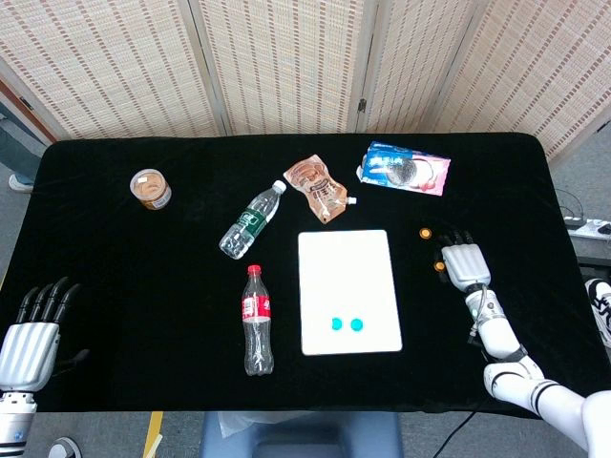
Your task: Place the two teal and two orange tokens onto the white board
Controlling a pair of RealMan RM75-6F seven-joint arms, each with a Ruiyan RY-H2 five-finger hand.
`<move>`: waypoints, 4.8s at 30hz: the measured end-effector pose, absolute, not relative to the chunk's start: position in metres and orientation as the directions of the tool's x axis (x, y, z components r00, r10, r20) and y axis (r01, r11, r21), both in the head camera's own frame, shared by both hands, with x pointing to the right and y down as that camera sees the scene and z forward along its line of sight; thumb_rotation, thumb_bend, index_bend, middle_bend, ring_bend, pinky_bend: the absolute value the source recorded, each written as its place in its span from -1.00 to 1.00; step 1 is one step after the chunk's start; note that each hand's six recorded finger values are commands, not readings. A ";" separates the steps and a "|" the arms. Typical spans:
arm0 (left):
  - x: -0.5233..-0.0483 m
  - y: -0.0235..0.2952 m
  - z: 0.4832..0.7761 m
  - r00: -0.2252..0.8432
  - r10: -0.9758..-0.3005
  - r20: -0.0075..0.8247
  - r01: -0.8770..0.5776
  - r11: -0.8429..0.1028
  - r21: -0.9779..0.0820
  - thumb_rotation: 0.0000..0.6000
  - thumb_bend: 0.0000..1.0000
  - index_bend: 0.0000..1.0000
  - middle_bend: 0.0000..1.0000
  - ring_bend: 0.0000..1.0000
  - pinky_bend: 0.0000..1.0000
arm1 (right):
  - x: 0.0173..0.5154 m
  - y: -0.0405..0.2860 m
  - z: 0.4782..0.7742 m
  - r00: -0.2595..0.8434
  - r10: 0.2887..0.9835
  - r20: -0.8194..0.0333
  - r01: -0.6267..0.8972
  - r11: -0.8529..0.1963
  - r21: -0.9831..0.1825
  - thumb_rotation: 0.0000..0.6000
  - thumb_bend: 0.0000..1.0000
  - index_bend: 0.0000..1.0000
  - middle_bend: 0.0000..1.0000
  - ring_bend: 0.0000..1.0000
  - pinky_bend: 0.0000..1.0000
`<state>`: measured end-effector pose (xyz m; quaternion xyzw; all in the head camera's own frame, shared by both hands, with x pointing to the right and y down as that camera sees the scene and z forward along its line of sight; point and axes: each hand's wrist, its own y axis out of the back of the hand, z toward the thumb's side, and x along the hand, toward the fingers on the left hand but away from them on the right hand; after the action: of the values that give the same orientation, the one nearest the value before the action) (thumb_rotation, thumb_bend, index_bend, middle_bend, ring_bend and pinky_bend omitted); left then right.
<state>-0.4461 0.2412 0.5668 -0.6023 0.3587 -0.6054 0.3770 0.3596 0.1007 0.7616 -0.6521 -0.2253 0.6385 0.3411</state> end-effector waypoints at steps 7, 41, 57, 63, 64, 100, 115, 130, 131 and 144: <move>-0.445 0.240 0.567 0.013 -0.889 0.457 0.024 -0.457 -0.889 1.00 -0.66 -1.00 -1.00 -0.99 -1.00 | 0.361 0.099 0.757 0.086 0.733 -0.674 -0.138 -0.662 -0.737 1.00 -0.14 -0.06 -0.59 -0.87 -1.00; -0.455 0.248 0.564 -0.014 -0.893 0.450 0.007 -0.450 -0.893 1.00 -0.66 -1.00 -1.00 -0.99 -1.00 | 0.156 0.133 0.730 0.522 0.558 -0.646 -0.193 -0.660 -0.726 1.00 -0.14 -0.06 -0.61 -0.88 -1.00; -0.456 0.248 0.566 -0.015 -0.892 0.452 0.005 -0.452 -0.892 1.00 -0.66 -1.00 -1.00 -0.99 -1.00 | 0.131 0.131 0.731 0.544 0.550 -0.634 -0.216 -0.638 -0.739 1.00 -0.14 -0.06 -0.62 -0.88 -1.00; -0.459 0.250 0.567 -0.023 -0.889 0.457 0.003 -0.458 -0.889 1.00 -0.66 -1.00 -1.00 -0.99 -1.00 | 0.129 0.133 0.732 0.545 0.542 -0.639 -0.240 -0.630 -0.739 1.00 -0.14 -0.18 -0.62 -0.89 -1.00; -0.459 0.250 0.567 -0.023 -0.889 0.457 0.003 -0.458 -0.889 1.00 -0.66 -1.00 -1.00 -0.99 -1.00 | 0.129 0.133 0.732 0.545 0.541 -0.641 -0.244 -0.629 -0.738 1.00 -0.14 -0.21 -0.63 -0.89 -1.00; -0.451 0.247 0.568 -0.010 -0.887 0.462 0.005 -0.462 -0.887 1.00 -0.66 -1.00 -1.00 -0.99 -1.00 | 0.316 0.035 0.756 0.024 0.746 -0.665 -0.198 -0.649 -0.735 1.00 -0.14 -0.33 -0.63 -0.87 -1.00; -0.453 0.248 0.569 -0.019 -0.882 0.472 0.013 -0.472 -0.882 1.00 -0.66 -1.00 -1.00 -0.99 -1.00 | 0.316 0.023 0.783 -0.037 0.727 -0.685 -0.226 -0.674 -0.703 1.00 -0.14 -0.27 -0.63 -0.86 -1.00; -0.453 0.248 0.571 -0.019 -0.879 0.476 0.014 -0.476 -0.879 1.00 -0.66 -1.00 -1.00 -0.99 -1.00 | 0.315 0.023 0.791 -0.045 0.725 -0.687 -0.223 -0.678 -0.701 1.00 -0.14 -0.16 -0.59 -0.86 -1.00; -0.454 0.248 0.572 -0.020 -0.879 0.477 0.014 -0.477 -0.879 1.00 -0.66 -1.00 -1.00 -0.99 -1.00 | 0.315 0.023 0.791 -0.045 0.725 -0.687 -0.223 -0.678 -0.700 1.00 -0.14 -0.15 -0.59 -0.86 -1.00; -0.454 0.249 0.573 -0.021 -0.877 0.481 0.014 -0.481 -0.877 1.00 -0.66 -1.00 -1.00 -0.99 -1.00 | 0.315 0.021 0.792 -0.050 0.729 -0.683 -0.221 -0.675 -0.704 1.00 -0.14 -0.04 -0.55 -0.84 -1.00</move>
<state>-0.4536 0.2488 0.5733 -0.5995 0.3598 -0.6173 0.3606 0.3152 0.0212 0.7919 -0.5980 -0.2121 0.6928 0.3427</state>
